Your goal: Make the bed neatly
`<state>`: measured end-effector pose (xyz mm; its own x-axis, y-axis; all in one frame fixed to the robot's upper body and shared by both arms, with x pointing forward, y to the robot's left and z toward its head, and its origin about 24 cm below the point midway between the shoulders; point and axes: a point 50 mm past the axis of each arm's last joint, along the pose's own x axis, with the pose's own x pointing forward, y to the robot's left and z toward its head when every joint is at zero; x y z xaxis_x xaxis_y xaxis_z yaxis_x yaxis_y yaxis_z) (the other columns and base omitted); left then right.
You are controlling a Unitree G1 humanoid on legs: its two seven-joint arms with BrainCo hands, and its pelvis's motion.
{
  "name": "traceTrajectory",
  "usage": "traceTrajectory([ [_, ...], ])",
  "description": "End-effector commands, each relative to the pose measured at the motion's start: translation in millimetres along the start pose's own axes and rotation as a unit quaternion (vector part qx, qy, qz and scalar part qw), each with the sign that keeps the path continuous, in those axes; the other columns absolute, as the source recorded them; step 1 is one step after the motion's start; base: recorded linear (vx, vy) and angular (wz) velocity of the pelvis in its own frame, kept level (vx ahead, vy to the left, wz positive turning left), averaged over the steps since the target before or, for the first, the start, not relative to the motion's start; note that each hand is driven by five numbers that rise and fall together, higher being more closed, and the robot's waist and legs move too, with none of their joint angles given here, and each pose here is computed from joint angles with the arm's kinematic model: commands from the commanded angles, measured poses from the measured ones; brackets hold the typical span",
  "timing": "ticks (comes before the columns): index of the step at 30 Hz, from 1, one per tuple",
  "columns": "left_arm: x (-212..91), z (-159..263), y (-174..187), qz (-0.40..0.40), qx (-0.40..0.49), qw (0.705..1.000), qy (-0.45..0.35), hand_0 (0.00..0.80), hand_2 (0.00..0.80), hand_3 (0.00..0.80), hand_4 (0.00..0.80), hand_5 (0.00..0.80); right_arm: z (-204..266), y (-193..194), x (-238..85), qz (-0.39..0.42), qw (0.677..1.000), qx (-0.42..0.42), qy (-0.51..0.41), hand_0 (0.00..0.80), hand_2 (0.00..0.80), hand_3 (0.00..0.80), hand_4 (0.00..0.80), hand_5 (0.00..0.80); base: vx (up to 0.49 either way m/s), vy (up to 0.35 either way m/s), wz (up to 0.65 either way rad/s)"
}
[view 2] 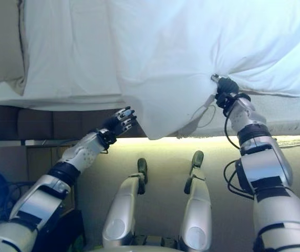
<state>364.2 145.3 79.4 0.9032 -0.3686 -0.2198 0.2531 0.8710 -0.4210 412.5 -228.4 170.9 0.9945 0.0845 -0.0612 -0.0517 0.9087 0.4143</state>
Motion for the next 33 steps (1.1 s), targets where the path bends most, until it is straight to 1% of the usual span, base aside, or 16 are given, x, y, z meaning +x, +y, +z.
traceTrajectory([
  [1, 5.6, 15.9, -14.5, -0.018, -0.018, 1.0, -0.018, 0.0, 0.0, 0.0, 0.0, 0.0, 39.5, 58.9, 8.0, 0.099, 0.992, -0.003, -0.08, 0.8, 0.8, 0.8, 0.8, 0.8, -0.037, -0.037, -0.07],
  [4, 10.7, 16.4, -25.5, -0.026, -0.043, 0.999, -0.016, 0.0, 0.0, 0.0, 0.0, 0.0, 42.4, 69.5, 8.4, 0.113, 0.99, -0.006, -0.088, 0.8, 0.8, 0.8, 0.8, 0.8, -0.026, -0.043, -0.05],
  [7, 17.0, 6.6, -34.0, -0.009, -0.074, 0.997, -0.004, 0.0, 0.0, 0.0, 0.0, 0.0, 47.6, 83.4, 9.1, 0.122, 0.988, -0.01, -0.099, 0.8, 0.8, 0.8, 0.8, 0.8, -0.018, -0.045, -0.05],
  [11, 20.5, 2.3, -34.5, 0.023, -0.122, 0.992, -0.001, 0.0, 0.0, 0.0, 0.0, 0.0, 53.5, 93.3, 9.0, 0.126, 0.986, -0.006, -0.111, 0.8, 0.8, 0.8, 0.8, 0.8, -0.011, -0.056, -0.07],
  [13, 21.7, -3.6, -32.1, 0.051, -0.157, 0.986, 0.006, 0.0, 0.0, 0.0, 0.0, 0.0, 56.8, 98.0, 8.9, 0.126, 0.985, -0.003, -0.116, 0.8, 0.8, 0.8, 0.8, 0.8, -0.015, -0.082, -0.02],
  [17, 21.2, -18.7, -24.7, 0.094, -0.202, 0.974, 0.028, 0.0, 0.0, 0.0, 0.0, 0.0, 59.6, 101.0, 8.4, 0.124, 0.985, 0.003, -0.12, 0.8, 0.8, 0.8, 0.8, 0.8, -0.014, -0.088, 0.0],
  [22, 15.8, -51.3, -19.9, 0.113, -0.295, 0.945, 0.083, 0.0, 0.0, 0.0, 0.0, 0.0, 60.4, 104.9, 7.0, 0.13, 0.983, 0.015, -0.126, 0.8, 0.8, 0.8, 0.8, 0.8, -0.012, -0.094, 0.04],
  [23, 14.8, -58.5, -22.1, 0.108, -0.337, 0.93, 0.1, 0.0, 0.0, 0.0, 0.0, 0.0, 61.6, 105.9, 6.8, 0.132, 0.983, 0.017, -0.128, 0.8, 0.8, 0.8, 0.8, 0.8, -0.012, -0.082, 0.04],
  [25, 14.1, -67.2, -26.4, 0.105, -0.376, 0.913, 0.122, 0.0, 0.0, 0.0, 0.0, 0.0, 62.6, 111.3, 6.5, 0.14, 0.981, 0.021, -0.133, 0.8, 0.8, 0.8, 0.8, 0.8, -0.015, -0.088, 0.01],
  [28, 14.5, -77.6, -38.2, 0.088, -0.419, 0.891, 0.149, 0.0, 0.0, 0.0, 0.0, 0.0, 62.4, 120.3, 5.9, 0.153, 0.979, 0.024, -0.133, 0.8, 0.8, 0.8, 0.8, 0.8, 0.072, -0.083, 0.01],
  [33, 15.5, -88.4, -56.9, 0.075, -0.452, 0.872, 0.173, 0.0, 0.0, 0.0, 0.0, 0.0, 62.6, 127.0, 5.7, 0.163, 0.977, 0.027, -0.137, 0.8, 0.8, 0.8, 0.8, 0.8, -0.017, -0.064, -0.02],
])
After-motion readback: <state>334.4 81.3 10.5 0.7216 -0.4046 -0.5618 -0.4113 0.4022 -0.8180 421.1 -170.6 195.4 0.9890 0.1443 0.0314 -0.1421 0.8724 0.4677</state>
